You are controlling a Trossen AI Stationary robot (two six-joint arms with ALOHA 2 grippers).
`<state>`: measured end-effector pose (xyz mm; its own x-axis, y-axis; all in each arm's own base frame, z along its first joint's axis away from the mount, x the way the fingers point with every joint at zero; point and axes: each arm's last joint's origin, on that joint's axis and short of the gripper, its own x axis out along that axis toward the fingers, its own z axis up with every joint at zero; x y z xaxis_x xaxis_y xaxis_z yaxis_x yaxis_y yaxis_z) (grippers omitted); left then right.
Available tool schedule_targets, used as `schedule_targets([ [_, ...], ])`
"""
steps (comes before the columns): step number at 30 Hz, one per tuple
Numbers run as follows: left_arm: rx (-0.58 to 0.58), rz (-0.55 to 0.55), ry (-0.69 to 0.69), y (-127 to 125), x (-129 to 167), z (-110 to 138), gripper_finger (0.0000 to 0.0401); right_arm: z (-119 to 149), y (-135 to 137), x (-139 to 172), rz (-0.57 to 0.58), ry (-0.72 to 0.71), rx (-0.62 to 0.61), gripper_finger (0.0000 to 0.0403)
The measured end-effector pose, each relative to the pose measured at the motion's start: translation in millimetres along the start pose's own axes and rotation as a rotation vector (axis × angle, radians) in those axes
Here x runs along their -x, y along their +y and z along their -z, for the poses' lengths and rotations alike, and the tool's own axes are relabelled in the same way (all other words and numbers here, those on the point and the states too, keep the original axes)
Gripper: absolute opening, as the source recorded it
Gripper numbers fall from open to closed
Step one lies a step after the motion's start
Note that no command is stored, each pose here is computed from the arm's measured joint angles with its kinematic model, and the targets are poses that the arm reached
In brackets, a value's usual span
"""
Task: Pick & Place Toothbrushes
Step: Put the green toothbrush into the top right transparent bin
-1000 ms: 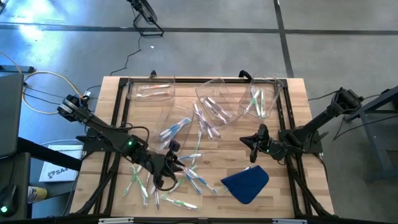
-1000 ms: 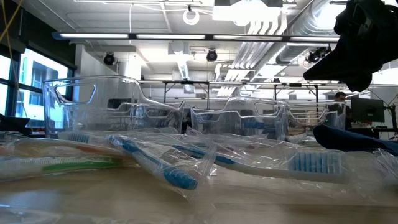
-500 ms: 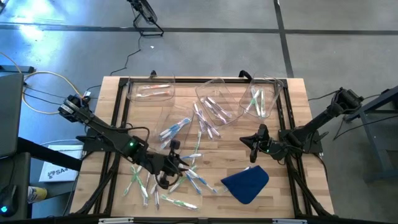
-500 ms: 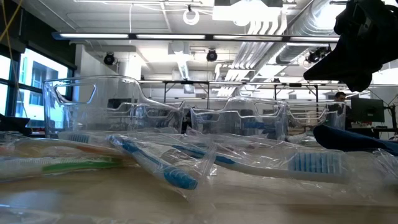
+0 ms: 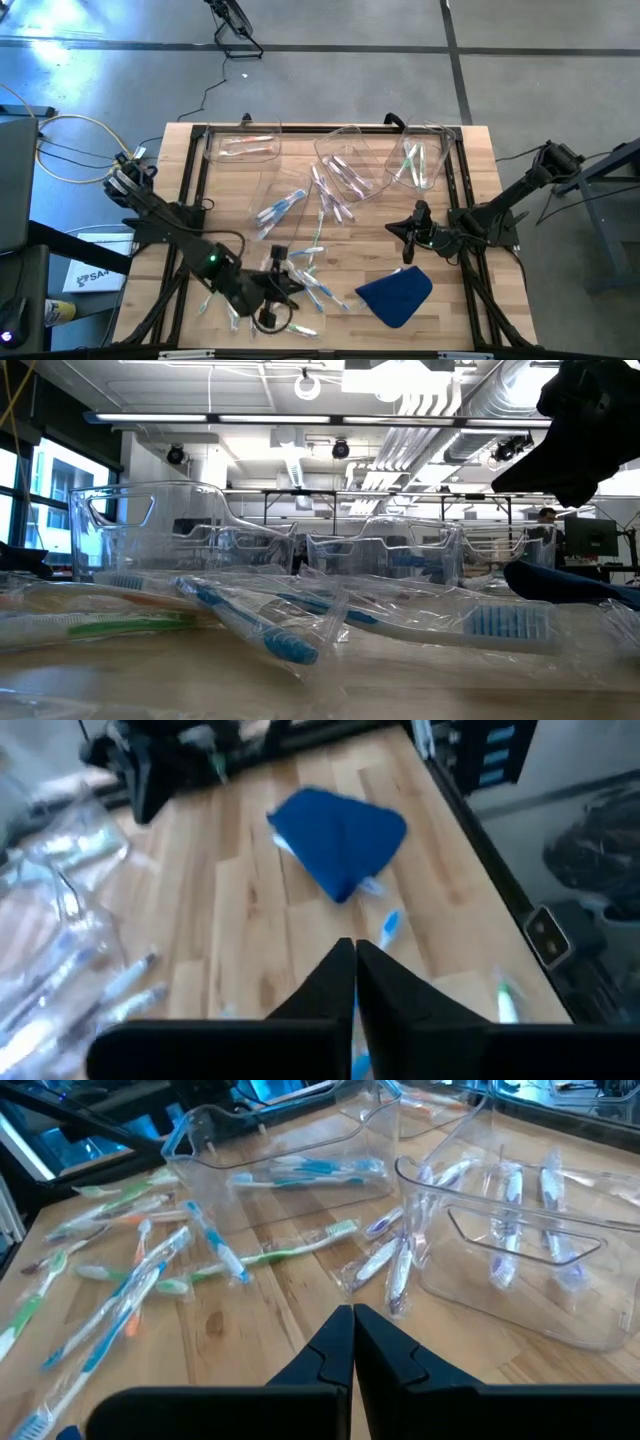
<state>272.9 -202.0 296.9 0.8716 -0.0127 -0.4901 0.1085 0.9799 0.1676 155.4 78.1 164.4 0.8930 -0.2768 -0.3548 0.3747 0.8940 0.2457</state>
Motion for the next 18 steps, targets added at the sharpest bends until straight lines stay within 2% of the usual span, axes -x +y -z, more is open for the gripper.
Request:
schedule_targets([
  [4, 0.015, -0.011, 0.119, -10.9, -10.8, -4.5, 0.0005, 0.0, 0.0, 0.0, 0.001, 0.0, 0.016, 0.0003],
  [7, 0.081, 0.01, 0.198, -17.9, -19.8, -7.1, 0.0001, 0.0, -0.1, 0.0, 0.002, -0.001, 0.027, 0.0003],
  [14, 0.179, 0.04, 0.352, -29.2, -31.4, 7.6, 0.0002, 1.5, -1.3, 0.0, 0.01, 0.011, 0.043, 0.0003],
  [18, 0.247, 0.01, 0.457, -28.8, -27.6, 18.6, 0.0001, 2.6, -2.0, 0.0, 0.014, 0.022, 0.055, 0.0003],
])
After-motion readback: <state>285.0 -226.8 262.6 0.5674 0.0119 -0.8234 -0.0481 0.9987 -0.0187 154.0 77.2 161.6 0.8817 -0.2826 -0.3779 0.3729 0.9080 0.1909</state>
